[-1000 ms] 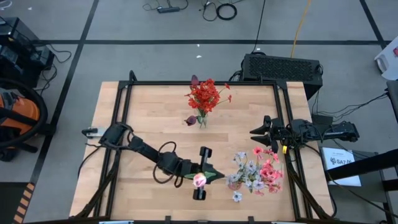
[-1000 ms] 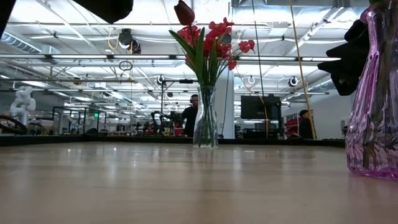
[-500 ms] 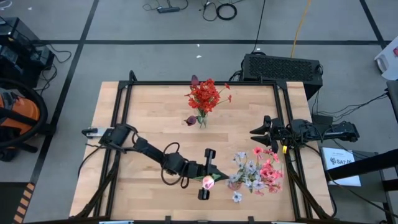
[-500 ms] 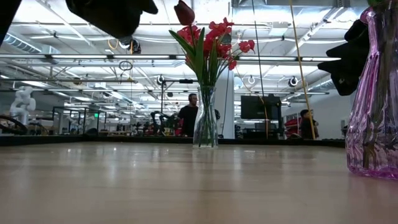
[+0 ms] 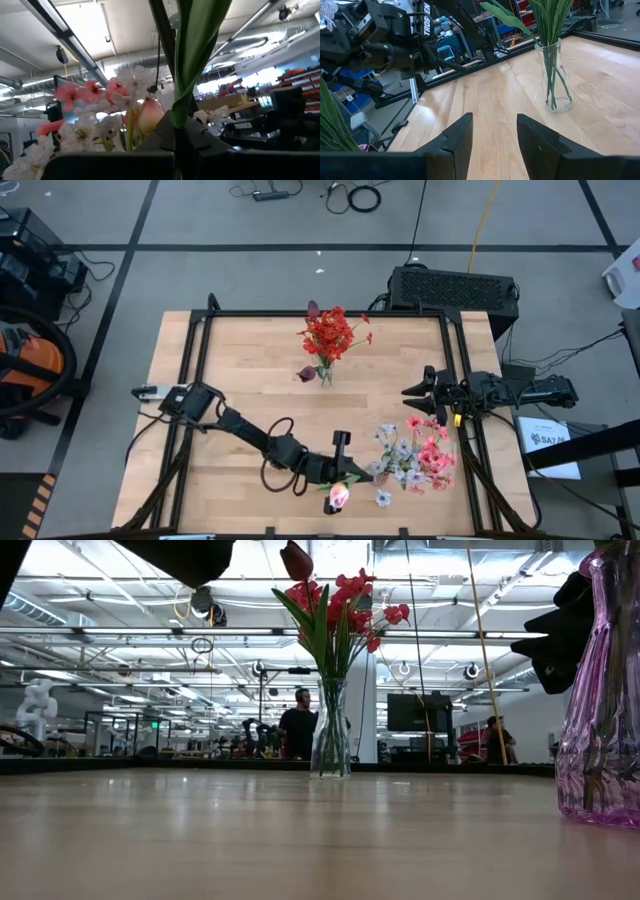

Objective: Sort flowers into vase by color
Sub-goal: Put the pink flower into the purple vase

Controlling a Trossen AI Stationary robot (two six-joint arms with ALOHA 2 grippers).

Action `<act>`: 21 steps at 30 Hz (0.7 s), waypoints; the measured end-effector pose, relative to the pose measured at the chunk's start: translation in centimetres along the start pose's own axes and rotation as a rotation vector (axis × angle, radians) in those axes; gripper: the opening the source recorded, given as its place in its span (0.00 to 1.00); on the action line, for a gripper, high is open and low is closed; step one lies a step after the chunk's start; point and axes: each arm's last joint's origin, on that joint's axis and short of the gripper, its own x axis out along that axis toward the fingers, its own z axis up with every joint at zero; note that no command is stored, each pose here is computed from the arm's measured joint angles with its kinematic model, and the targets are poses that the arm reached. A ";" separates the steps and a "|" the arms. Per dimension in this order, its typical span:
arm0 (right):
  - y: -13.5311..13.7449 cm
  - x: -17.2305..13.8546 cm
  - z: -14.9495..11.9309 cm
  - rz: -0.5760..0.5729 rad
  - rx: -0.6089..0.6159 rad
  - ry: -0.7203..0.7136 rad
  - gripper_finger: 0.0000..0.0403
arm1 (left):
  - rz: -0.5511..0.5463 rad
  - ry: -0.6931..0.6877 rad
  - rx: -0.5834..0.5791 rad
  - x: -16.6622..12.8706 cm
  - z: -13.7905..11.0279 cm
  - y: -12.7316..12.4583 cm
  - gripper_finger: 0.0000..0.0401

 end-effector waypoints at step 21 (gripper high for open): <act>0.0 0.0 0.0 -0.001 0.000 0.000 0.36 | -0.067 0.022 0.139 1.7 0.4 -0.1 0.00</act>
